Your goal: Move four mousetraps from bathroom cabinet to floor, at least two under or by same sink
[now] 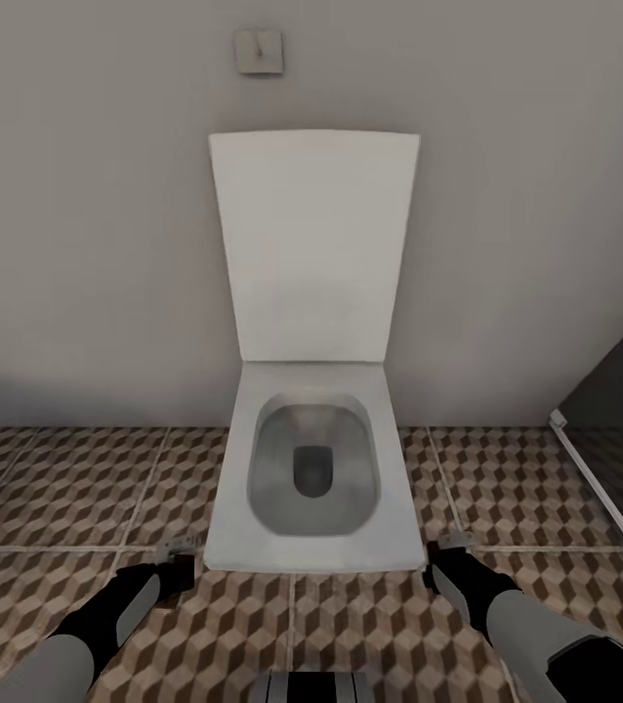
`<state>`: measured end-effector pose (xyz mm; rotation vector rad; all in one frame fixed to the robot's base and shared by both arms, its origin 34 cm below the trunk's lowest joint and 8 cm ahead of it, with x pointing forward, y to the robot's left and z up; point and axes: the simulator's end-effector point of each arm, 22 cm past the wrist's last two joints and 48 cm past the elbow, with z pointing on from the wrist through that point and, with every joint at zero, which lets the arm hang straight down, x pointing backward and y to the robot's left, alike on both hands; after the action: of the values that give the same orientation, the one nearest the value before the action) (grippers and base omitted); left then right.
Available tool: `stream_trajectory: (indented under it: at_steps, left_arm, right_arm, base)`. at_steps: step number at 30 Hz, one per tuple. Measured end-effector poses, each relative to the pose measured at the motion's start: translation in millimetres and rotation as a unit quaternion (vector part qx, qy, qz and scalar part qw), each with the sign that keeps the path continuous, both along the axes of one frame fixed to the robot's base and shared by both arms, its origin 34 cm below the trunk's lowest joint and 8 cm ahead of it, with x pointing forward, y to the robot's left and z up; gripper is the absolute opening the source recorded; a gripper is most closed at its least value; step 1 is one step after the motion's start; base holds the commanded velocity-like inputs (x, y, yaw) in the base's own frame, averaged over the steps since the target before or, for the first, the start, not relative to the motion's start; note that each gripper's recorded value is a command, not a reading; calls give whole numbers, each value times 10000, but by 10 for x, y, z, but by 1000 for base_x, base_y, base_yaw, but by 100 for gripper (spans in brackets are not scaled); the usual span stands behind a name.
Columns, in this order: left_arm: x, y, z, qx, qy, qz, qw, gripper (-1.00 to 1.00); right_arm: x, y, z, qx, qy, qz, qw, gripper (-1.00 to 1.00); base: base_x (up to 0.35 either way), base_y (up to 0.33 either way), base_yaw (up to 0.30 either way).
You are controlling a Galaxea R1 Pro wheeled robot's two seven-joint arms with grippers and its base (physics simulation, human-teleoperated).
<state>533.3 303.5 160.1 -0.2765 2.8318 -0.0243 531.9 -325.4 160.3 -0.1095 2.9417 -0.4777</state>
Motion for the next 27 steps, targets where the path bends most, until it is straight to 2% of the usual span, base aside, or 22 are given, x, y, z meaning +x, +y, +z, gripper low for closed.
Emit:
stream_trajectory:
  at_steps: [16,27]
  left_arm:
    - [4,9,2,11,-7,3,10000,-100]
    - [4,25,4,20,-13,14,10000,-100]
  right_arm:
    - [2,-12,2,-10,-6,-3,10000,-100]
    - [4,-12,5,-11,-8,-2,10000,-100]
  base:
    - [67,0,0]
    - [270,0,0]
